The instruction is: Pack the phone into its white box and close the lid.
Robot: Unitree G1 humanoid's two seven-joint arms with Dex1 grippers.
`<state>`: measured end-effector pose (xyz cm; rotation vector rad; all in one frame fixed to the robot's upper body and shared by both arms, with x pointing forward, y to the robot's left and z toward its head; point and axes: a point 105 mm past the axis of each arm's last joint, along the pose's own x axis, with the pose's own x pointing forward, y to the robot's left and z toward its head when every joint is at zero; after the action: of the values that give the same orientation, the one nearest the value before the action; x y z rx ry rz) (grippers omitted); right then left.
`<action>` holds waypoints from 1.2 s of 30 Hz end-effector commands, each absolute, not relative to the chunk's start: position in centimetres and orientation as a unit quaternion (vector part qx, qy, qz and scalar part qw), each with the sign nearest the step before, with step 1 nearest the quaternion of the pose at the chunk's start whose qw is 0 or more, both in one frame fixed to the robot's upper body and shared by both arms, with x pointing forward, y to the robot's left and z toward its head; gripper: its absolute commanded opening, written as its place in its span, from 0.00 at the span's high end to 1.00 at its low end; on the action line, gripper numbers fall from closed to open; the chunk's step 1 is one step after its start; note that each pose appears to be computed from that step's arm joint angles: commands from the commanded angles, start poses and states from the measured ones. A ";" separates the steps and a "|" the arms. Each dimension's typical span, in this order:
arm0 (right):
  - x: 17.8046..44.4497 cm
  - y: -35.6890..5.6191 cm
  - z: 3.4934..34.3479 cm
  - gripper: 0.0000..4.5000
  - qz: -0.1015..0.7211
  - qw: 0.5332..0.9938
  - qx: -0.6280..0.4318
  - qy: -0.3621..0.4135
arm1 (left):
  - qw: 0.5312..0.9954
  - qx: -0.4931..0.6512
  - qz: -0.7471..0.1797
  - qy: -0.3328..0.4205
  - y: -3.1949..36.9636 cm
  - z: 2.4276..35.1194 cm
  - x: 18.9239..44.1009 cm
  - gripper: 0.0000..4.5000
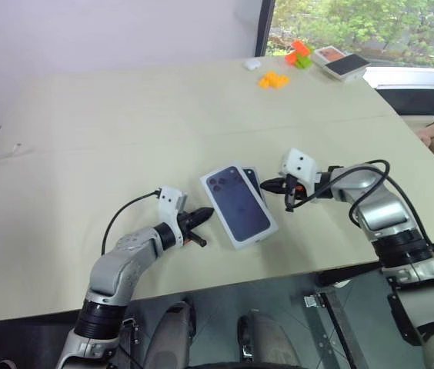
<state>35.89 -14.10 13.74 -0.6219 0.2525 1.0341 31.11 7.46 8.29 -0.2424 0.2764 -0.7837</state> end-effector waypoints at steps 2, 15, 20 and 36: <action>35.8 -13.8 15.0 0.99 0.481 0.818 -0.300 0.094 | 0.908 -0.117 -0.385 0.118 6.7 9.1 31.8 1.00; 36.3 -13.9 14.9 0.99 0.467 0.825 -0.305 0.094 | 0.909 -0.118 -0.387 0.100 5.5 10.1 33.4 1.00; 36.6 -14.6 14.6 0.99 0.456 0.826 -0.314 0.103 | 0.908 -0.116 -0.391 0.091 4.9 10.6 34.0 1.00; 37.1 -14.9 14.6 0.99 0.441 0.832 -0.321 0.104 | 0.908 -0.122 -0.392 0.084 4.7 11.0 34.1 1.00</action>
<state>36.70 -14.94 13.12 -0.6587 0.2734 0.9495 34.37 4.95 9.83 -0.2362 0.2158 -0.7924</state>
